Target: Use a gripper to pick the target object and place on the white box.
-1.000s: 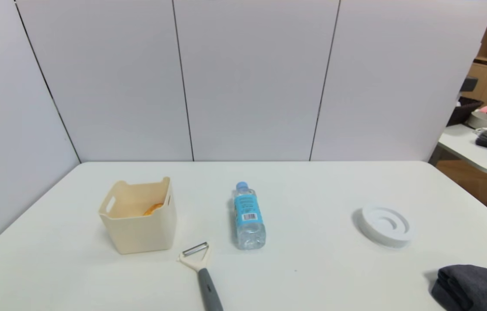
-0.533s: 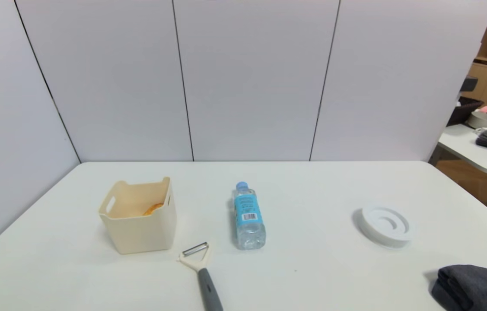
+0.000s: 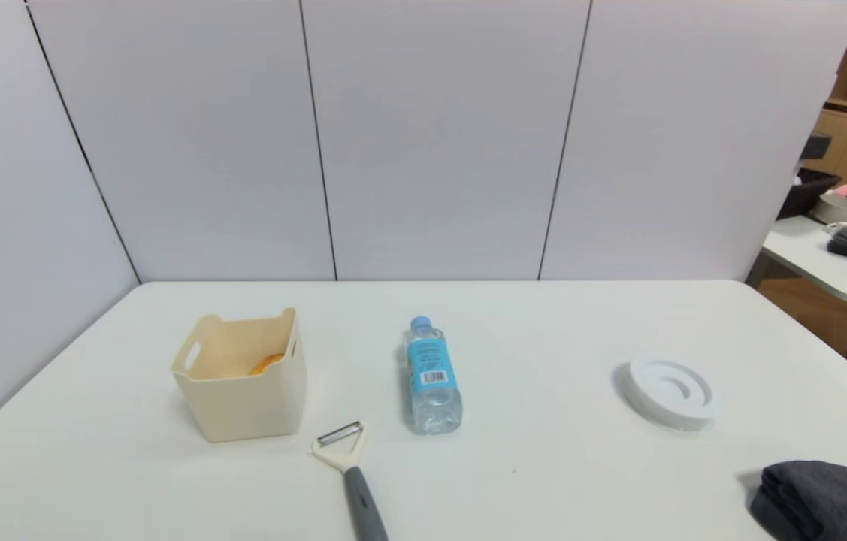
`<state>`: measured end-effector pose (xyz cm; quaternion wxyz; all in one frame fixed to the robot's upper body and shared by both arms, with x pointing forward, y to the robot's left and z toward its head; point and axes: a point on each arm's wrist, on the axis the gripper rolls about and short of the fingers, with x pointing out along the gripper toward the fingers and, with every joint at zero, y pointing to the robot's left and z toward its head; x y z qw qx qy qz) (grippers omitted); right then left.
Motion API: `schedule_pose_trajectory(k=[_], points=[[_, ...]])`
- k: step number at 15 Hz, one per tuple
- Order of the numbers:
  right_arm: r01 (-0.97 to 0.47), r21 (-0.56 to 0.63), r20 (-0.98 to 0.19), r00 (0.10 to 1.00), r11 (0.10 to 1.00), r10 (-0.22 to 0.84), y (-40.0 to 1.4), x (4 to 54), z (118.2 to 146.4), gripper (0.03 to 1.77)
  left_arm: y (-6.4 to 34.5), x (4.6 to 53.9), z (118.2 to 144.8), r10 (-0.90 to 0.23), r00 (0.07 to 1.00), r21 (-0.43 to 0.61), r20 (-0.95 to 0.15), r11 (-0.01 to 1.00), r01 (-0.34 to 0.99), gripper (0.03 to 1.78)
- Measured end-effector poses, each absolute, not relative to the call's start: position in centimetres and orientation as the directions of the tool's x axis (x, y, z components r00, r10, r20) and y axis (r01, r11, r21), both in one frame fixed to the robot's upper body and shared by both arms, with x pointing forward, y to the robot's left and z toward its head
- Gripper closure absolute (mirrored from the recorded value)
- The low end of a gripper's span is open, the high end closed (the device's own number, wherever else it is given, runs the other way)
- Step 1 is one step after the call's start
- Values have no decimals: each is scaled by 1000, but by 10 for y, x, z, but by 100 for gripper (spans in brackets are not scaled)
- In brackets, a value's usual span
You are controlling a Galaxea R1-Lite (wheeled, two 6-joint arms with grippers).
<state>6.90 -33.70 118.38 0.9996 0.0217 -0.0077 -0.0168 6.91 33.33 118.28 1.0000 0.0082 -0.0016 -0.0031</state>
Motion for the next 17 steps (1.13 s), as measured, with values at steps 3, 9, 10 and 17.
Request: schedule_pose_trajectory(k=[3, 9, 10, 17], points=[[33, 44, 14, 999, 998, -34, -337, 69, 1184, 10, 334, 69, 1183, 34, 999, -48, 7, 998, -33, 12], [27, 34, 14, 1000, 999, -28, -337, 69, 1184, 10, 334, 69, 1183, 34, 999, -48, 7, 998, -34, 12], [27, 31, 14, 1000, 999, -27, -337, 69, 1184, 10, 334, 69, 1183, 34, 999, -48, 7, 998, -34, 12], [33, 43, 15, 999, 999, -34, -337, 69, 1184, 10, 334, 69, 1183, 34, 999, -48, 7, 998, -34, 12]])
